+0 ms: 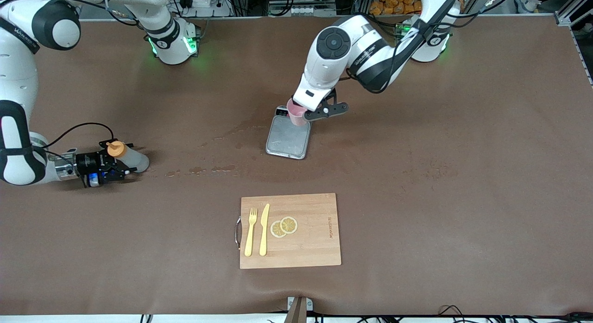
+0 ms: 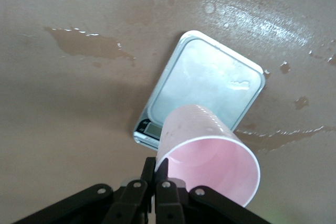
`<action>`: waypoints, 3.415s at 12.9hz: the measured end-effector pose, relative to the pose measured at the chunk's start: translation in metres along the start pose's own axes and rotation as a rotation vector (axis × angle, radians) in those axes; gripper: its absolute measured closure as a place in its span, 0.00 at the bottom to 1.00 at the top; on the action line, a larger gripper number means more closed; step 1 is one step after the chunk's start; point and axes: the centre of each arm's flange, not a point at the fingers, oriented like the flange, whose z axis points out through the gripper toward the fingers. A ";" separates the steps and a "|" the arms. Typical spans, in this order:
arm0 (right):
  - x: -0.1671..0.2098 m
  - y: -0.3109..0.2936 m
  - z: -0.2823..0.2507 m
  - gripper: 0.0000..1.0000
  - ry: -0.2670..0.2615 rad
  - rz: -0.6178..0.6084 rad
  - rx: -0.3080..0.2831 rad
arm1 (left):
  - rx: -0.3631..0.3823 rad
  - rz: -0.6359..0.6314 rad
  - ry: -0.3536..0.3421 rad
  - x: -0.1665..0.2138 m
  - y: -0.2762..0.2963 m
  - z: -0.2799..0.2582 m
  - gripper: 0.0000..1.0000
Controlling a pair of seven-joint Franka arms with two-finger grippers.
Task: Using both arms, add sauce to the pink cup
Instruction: 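Carry the pink cup onto the silver scale with the left gripper, then open the left gripper and retract while the right gripper brings the bottle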
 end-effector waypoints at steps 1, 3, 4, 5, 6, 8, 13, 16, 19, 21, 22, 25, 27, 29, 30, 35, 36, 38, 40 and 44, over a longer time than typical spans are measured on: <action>-0.001 -0.001 0.001 0.09 -0.002 -0.001 -0.004 | -0.006 -0.015 0.004 0.004 0.008 0.006 0.97; -0.001 0.000 0.001 0.35 -0.006 0.000 -0.005 | -0.010 -0.035 0.013 0.012 0.023 0.017 0.97; -0.001 0.001 0.000 0.39 -0.007 0.001 -0.004 | -0.007 -0.037 0.017 0.016 0.027 0.025 0.97; 0.000 0.001 0.000 0.40 -0.007 0.002 -0.003 | 0.002 -0.038 0.019 0.019 0.029 0.034 0.97; 0.000 0.002 -0.001 0.40 -0.007 0.003 -0.003 | 0.012 -0.043 0.020 0.020 0.031 0.044 0.97; -0.001 0.001 -0.001 0.46 -0.010 0.001 -0.005 | 0.024 -0.052 0.018 0.018 0.035 0.060 0.97; -0.023 -0.012 -0.009 0.51 -0.024 0.055 -0.035 | 0.040 -0.071 0.011 0.013 0.038 0.083 0.97; -0.059 -0.033 -0.016 0.51 -0.006 0.101 -0.080 | 0.012 -0.075 0.021 0.015 0.042 0.088 0.97; -0.098 -0.054 -0.008 0.51 0.074 0.116 -0.151 | 0.005 -0.092 0.031 0.021 0.041 0.088 0.83; -0.119 -0.064 -0.001 0.54 0.127 0.137 -0.192 | -0.005 -0.113 0.043 0.030 0.041 0.083 0.59; -0.130 -0.069 0.002 0.54 0.152 0.148 -0.207 | -0.018 -0.122 0.053 0.036 0.041 0.075 0.48; -0.166 -0.082 0.009 0.55 0.222 0.169 -0.235 | -0.052 -0.161 0.136 0.065 0.030 0.006 0.18; -0.193 -0.094 0.021 0.55 0.301 0.195 -0.266 | -0.058 -0.171 0.223 0.094 0.002 -0.067 0.00; -0.220 -0.105 0.037 0.57 0.372 0.211 -0.291 | -0.045 -0.135 0.272 0.131 -0.043 -0.131 0.00; -0.231 -0.110 0.046 0.58 0.398 0.218 -0.305 | -0.033 -0.086 0.279 0.151 -0.069 -0.155 0.00; -0.273 -0.131 0.099 0.58 0.558 0.278 -0.368 | 0.095 0.166 0.231 0.259 -0.220 -0.213 0.00; -0.283 -0.136 0.115 0.58 0.589 0.291 -0.377 | 0.113 0.187 0.210 0.271 -0.245 -0.219 0.00; -0.300 -0.143 0.144 0.58 0.637 0.333 -0.388 | 0.142 0.202 0.182 0.277 -0.275 -0.232 0.00; -0.314 -0.151 0.176 0.58 0.685 0.384 -0.379 | 0.160 0.218 0.180 0.276 -0.296 -0.253 0.00; -0.346 -0.165 0.247 0.58 0.785 0.449 -0.345 | 0.161 0.187 0.197 0.264 -0.336 -0.300 0.00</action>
